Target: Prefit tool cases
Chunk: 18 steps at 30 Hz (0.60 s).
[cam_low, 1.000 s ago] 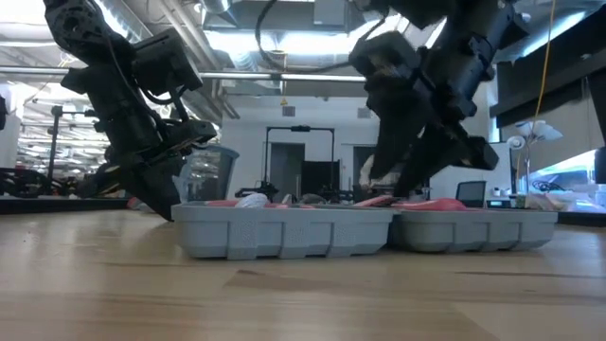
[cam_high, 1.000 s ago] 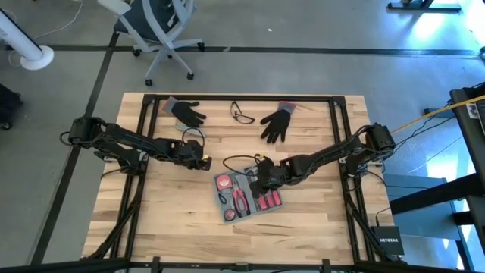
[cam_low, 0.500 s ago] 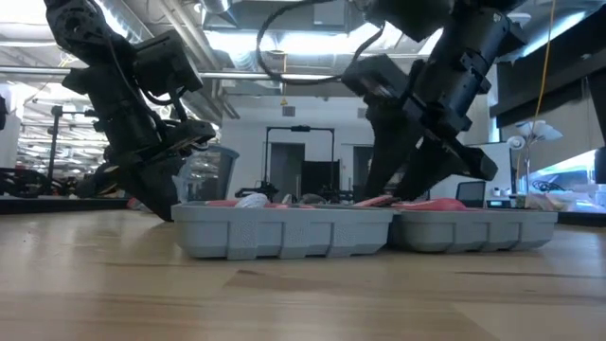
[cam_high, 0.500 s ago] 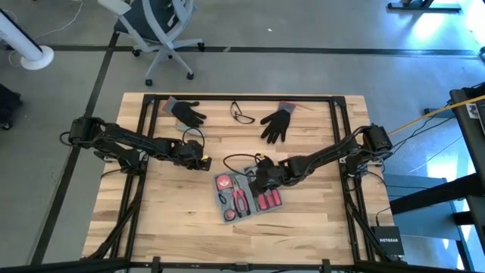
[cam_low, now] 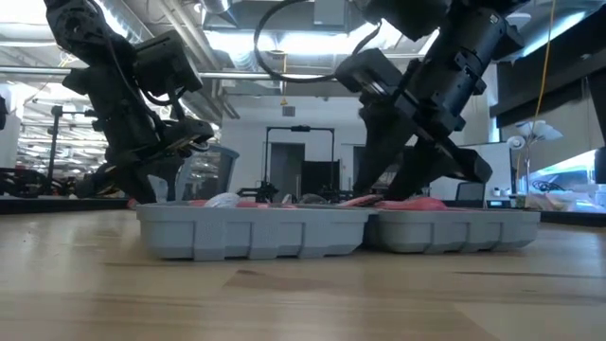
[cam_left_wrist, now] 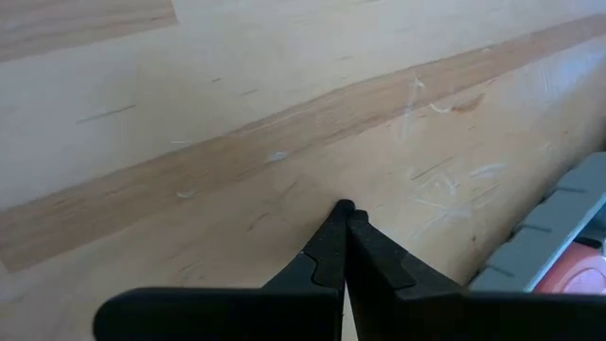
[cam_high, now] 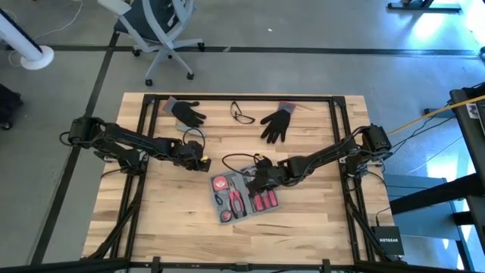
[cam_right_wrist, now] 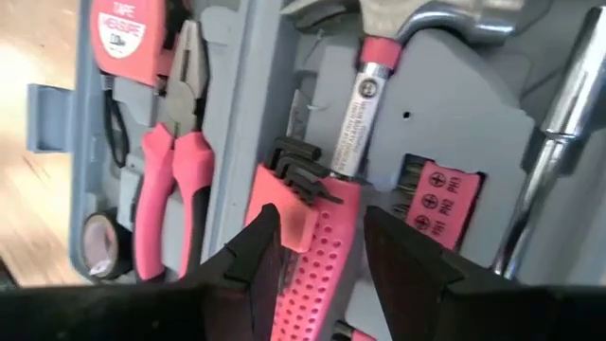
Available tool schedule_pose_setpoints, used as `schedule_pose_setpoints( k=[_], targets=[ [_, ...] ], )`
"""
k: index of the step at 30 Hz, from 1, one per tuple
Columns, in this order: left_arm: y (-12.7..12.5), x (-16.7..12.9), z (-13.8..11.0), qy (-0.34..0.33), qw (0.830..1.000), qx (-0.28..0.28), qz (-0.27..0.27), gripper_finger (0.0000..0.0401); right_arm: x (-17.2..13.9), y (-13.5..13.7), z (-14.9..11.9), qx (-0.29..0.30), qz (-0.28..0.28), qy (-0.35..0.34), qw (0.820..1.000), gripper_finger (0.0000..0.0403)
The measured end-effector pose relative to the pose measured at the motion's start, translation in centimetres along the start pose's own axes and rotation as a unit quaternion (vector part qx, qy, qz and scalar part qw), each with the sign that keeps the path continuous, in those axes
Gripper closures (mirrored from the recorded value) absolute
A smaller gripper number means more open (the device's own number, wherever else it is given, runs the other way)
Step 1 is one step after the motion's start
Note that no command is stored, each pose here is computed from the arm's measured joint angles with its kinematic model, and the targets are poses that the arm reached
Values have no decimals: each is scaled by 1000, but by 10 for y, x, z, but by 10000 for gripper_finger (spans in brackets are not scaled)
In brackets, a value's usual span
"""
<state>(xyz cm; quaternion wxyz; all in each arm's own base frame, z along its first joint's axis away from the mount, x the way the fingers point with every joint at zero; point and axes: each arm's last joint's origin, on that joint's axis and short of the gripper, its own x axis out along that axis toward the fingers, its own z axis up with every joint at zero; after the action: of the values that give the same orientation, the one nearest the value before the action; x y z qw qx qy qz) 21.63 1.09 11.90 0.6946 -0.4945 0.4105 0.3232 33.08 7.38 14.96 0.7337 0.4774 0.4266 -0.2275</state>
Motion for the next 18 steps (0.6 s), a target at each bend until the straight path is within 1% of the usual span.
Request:
schedule_pose_setpoints(
  k=[2,5,9,13,15,18],
  targets=[
    [0,-1,-1,3,1000,5,-3,401,0,3,1,1,18,-3,1000,260],
    [-1,-4,-6,15,1000,25,-6,401,0,6,1,2,30,-6,1000,260],
    [0,-12,-20,42,997,62,8,401,0,4,1,2,20,-10,1000,260],
    [-2,-15,-41,61,994,87,13,401,0,4,2,2,19,-12,1000,260],
    [-5,-17,-53,75,993,94,-2,401,0,4,2,3,19,-12,1000,260],
    [-16,-18,-67,86,988,119,-54,401,0,4,2,3,20,-8,1000,260]
  ],
)
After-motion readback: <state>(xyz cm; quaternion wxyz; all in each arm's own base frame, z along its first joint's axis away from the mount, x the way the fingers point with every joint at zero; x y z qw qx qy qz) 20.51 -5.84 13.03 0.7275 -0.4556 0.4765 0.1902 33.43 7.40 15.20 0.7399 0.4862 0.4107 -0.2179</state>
